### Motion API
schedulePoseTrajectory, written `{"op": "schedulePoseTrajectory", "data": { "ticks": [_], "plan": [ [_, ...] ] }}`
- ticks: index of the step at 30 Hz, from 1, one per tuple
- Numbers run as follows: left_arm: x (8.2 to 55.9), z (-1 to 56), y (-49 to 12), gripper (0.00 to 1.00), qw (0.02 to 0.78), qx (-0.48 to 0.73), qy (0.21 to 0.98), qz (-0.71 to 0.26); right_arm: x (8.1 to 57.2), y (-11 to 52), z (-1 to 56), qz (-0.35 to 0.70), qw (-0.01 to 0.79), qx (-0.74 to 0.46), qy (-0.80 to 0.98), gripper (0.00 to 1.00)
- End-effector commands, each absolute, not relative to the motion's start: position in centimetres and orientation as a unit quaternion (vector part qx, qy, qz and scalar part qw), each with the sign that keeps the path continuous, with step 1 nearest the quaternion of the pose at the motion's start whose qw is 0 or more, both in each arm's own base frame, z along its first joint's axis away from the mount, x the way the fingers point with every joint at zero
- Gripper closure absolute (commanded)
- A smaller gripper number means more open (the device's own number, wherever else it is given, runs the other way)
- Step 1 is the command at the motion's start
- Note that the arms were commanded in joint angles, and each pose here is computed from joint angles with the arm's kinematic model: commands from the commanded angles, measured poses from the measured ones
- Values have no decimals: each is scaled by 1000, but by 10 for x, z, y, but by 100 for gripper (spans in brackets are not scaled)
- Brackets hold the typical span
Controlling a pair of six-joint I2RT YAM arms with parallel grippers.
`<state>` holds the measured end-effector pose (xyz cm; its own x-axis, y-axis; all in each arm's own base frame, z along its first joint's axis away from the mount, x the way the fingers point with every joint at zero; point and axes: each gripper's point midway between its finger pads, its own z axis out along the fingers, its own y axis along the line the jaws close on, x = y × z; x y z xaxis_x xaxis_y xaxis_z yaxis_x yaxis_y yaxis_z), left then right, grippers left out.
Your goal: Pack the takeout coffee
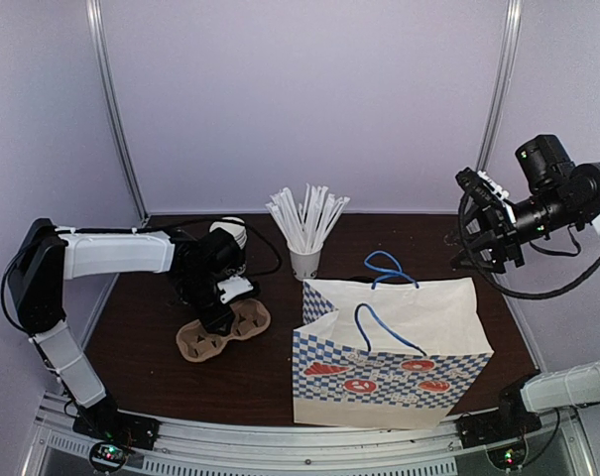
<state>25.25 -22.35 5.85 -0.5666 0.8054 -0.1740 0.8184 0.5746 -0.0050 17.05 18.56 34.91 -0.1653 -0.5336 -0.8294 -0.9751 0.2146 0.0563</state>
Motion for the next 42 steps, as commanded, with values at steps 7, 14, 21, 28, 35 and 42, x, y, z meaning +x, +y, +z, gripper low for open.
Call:
{"op": "schedulePoseTrajectory", "data": {
  "ticks": [7,14,21,28,35,42],
  "plan": [
    [259,49,-227,63,84,454,886,-42,171,185,349,320,354,-534,698,43],
    [259,48,-226,68,83,452,887,-41,170,184,350,319,357,-533,698,43],
    [258,54,-229,75,89,450,887,-53,169,183,353,316,361,-534,697,43],
    [260,73,-229,76,103,445,888,-52,169,183,354,316,363,-533,696,43],
    [266,153,-230,75,191,434,878,-64,179,190,360,325,350,-534,698,43],
    [264,250,-237,76,294,423,850,-110,168,213,362,352,320,-569,671,30]
  ]
}}
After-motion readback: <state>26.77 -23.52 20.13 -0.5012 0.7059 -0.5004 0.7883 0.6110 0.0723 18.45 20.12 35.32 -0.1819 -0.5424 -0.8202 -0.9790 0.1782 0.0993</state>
